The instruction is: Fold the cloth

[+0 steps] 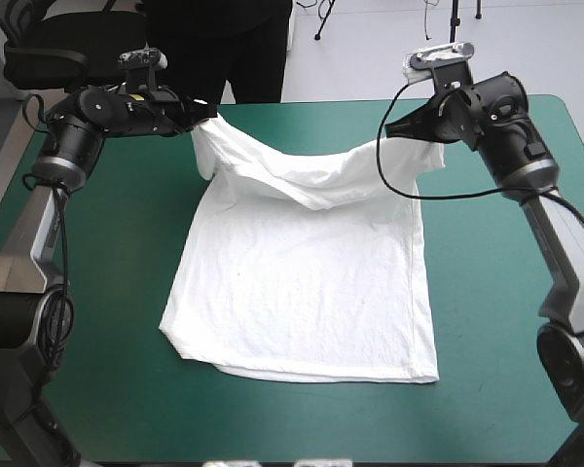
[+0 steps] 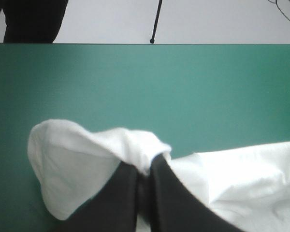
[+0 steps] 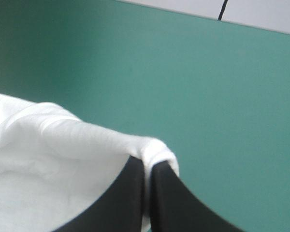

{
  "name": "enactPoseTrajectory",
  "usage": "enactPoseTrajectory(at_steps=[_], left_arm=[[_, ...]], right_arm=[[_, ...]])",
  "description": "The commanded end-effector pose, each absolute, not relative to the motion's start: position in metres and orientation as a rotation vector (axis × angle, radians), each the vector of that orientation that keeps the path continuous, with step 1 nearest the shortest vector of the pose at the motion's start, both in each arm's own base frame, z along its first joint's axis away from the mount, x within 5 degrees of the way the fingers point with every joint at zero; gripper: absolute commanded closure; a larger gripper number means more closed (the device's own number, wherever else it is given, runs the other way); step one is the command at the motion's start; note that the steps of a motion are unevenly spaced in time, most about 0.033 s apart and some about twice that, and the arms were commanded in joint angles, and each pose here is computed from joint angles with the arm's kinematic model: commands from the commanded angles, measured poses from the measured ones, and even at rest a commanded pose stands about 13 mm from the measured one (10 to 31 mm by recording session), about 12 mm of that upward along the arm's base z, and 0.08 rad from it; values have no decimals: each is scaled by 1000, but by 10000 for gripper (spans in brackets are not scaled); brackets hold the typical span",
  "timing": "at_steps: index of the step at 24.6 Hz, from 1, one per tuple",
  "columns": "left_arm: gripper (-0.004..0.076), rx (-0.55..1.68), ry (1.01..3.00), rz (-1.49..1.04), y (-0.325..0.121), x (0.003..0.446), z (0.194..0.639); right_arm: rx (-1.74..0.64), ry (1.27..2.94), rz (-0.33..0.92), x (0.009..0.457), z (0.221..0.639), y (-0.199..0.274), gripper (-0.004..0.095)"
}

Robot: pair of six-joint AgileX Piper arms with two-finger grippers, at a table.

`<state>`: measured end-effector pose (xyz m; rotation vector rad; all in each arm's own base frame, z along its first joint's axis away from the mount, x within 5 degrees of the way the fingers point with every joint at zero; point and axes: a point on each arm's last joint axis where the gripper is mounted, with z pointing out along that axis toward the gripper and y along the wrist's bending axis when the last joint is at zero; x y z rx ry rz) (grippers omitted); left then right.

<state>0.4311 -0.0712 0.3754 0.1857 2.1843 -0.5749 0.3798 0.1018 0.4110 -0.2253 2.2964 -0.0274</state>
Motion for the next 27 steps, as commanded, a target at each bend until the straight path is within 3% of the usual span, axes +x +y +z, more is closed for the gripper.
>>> enactPoseTrajectory(at_steps=[1, 3, 6, 10, 11, 13, 16, 21, 27], left_arm=[[732, 190, 2072, -593, -77, 425, 402], [731, 211, 2091, -572, -80, 428, 395], [646, 284, 2115, -536, -89, 430, 386], [370, 335, 2135, -539, -93, 431, 379], [248, 338, 2139, -538, -93, 431, 379], [175, 366, 2162, -540, -93, 425, 383], [176, 417, 2258, -470, -88, 402, 395], [176, 392, 2343, -213, -83, 331, 448], [175, 336, 2376, -180, -77, 264, 474]], right_arm=[[-224, 2274, 10, 387, 413, 98, 919], [-251, 2317, 14, 397, 398, 99, 890], [-277, 2361, 91, 411, 378, 97, 645], [-221, 2372, 138, 418, 374, 79, 264], [-189, 2372, 157, 420, 375, 72, 157], [-174, 2365, 238, 416, 382, 59, 141], [-190, 2329, 344, 399, 405, 51, 144], [-248, 2256, 337, 341, 459, 49, 144], [-304, 2203, 247, 289, 494, 60, 166]])
